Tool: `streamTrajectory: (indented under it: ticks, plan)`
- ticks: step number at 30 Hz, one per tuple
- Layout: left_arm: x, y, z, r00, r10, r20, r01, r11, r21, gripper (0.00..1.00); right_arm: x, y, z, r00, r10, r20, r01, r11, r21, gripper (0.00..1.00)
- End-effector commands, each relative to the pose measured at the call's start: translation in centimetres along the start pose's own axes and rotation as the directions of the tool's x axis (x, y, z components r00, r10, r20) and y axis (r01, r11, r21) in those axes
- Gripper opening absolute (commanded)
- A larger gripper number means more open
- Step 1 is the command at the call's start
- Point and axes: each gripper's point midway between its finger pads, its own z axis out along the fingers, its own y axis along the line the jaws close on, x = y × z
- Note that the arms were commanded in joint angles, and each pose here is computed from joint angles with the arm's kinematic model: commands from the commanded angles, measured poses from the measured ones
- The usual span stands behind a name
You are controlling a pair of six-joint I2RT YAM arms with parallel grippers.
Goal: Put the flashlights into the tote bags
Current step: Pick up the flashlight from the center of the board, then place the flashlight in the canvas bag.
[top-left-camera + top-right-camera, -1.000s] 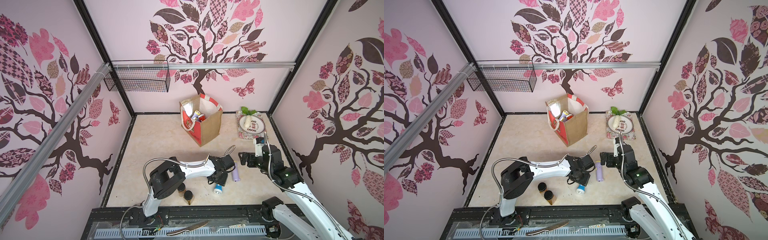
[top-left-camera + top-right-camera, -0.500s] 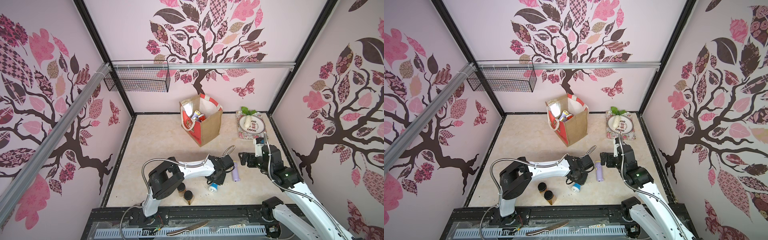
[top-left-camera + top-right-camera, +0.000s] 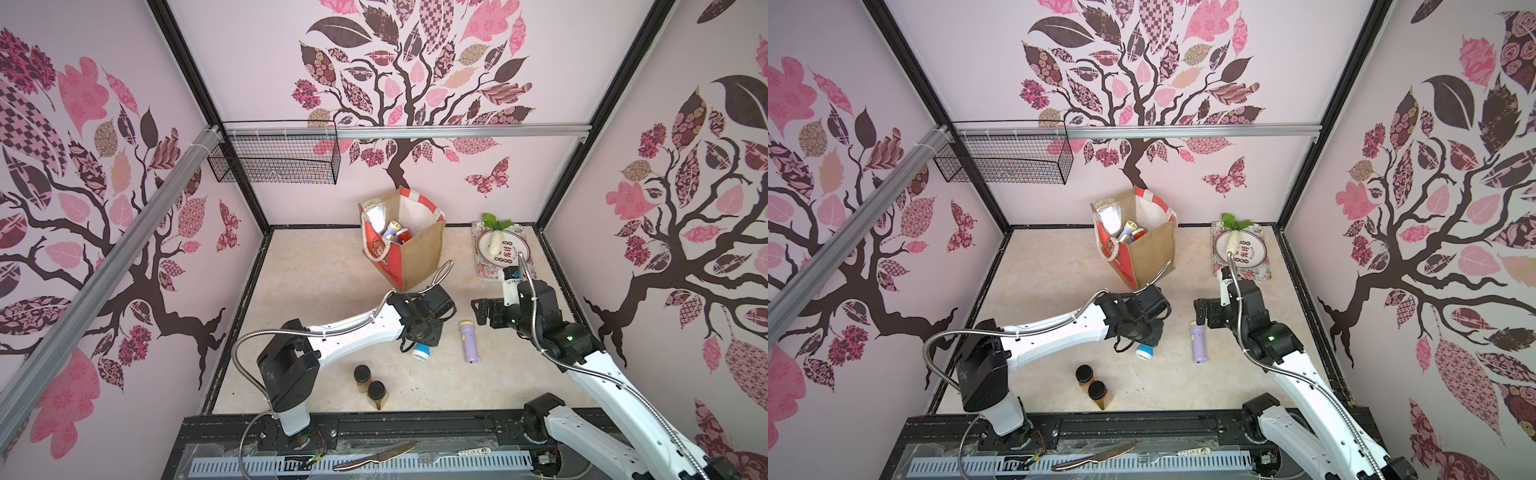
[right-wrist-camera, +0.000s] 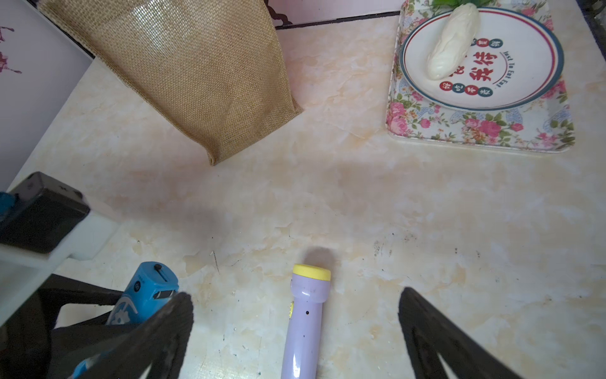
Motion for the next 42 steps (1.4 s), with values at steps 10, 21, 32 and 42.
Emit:
streamTrajectory:
  ticks: [10,21,32,42]
  plan:
    - [-9.9,1.2,-10.0,0.968,-0.015,0.250,0.015,1.000,0.001,0.09,-3.9,2.2,-0.1,0.998,-0.056,0.043,0.057,0.998,-0.040,1.00]
    - [-16.4,4.3,-15.2,0.915,-0.137,0.380,0.118,0.990,0.071,0.09,-3.7,4.5,0.1,0.993,-0.113,0.028,0.116,0.987,-0.111,1.00]
    - [-21.6,7.2,-18.8,0.821,-0.279,0.499,0.226,0.960,0.164,0.09,-4.2,5.5,-1.3,0.994,-0.105,0.038,0.110,0.981,-0.160,1.00]
    - [-26.8,11.7,-18.5,0.733,-0.349,0.584,0.278,0.937,0.210,0.09,-3.0,5.3,-1.8,0.994,-0.106,0.013,0.107,0.980,-0.169,1.00]
